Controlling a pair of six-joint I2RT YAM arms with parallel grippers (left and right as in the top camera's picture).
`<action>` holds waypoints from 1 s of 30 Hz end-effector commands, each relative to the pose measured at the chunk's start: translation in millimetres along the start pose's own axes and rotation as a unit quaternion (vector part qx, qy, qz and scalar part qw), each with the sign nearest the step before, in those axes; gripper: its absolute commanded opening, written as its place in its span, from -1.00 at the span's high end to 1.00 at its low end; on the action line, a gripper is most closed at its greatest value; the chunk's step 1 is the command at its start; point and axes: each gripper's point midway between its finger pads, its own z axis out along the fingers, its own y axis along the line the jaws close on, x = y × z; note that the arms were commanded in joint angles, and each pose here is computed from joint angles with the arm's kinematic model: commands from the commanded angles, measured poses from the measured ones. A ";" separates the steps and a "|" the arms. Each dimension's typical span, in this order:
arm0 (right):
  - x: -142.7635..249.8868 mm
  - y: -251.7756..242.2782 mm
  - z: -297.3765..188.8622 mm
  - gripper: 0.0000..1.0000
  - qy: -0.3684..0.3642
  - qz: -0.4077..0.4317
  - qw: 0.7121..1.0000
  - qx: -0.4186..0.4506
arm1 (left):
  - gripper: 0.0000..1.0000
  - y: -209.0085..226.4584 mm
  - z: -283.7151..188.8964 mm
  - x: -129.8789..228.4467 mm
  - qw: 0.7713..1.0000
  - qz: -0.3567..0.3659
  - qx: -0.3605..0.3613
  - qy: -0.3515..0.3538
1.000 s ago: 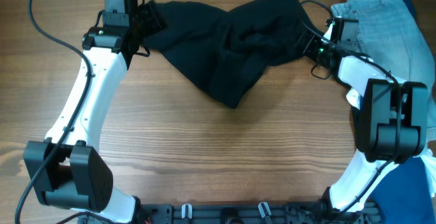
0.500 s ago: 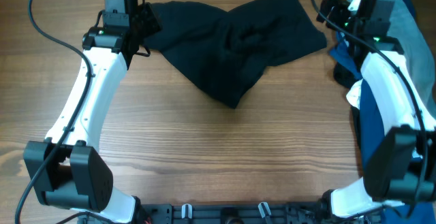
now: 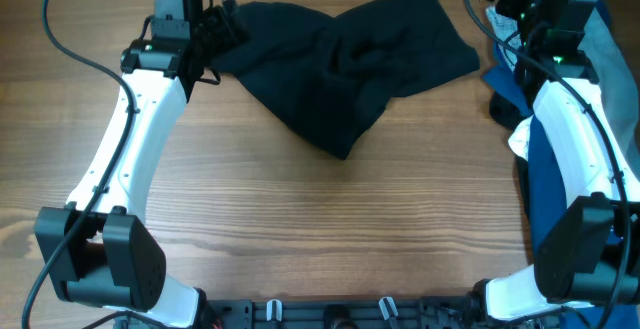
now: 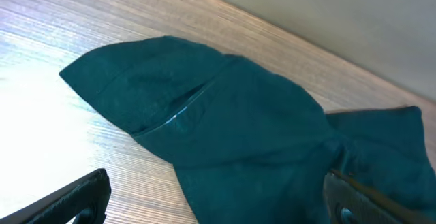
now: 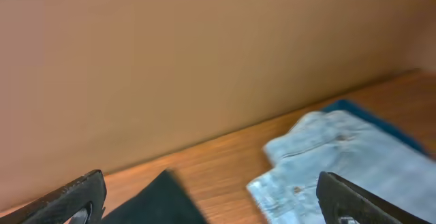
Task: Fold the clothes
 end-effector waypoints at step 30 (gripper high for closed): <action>-14.3 -35.8 -7.3 -1.00 -0.025 -0.007 0.994 0.103 | -1.00 -6.4 -14.2 -13.6 1.000 0.000 0.009 -0.022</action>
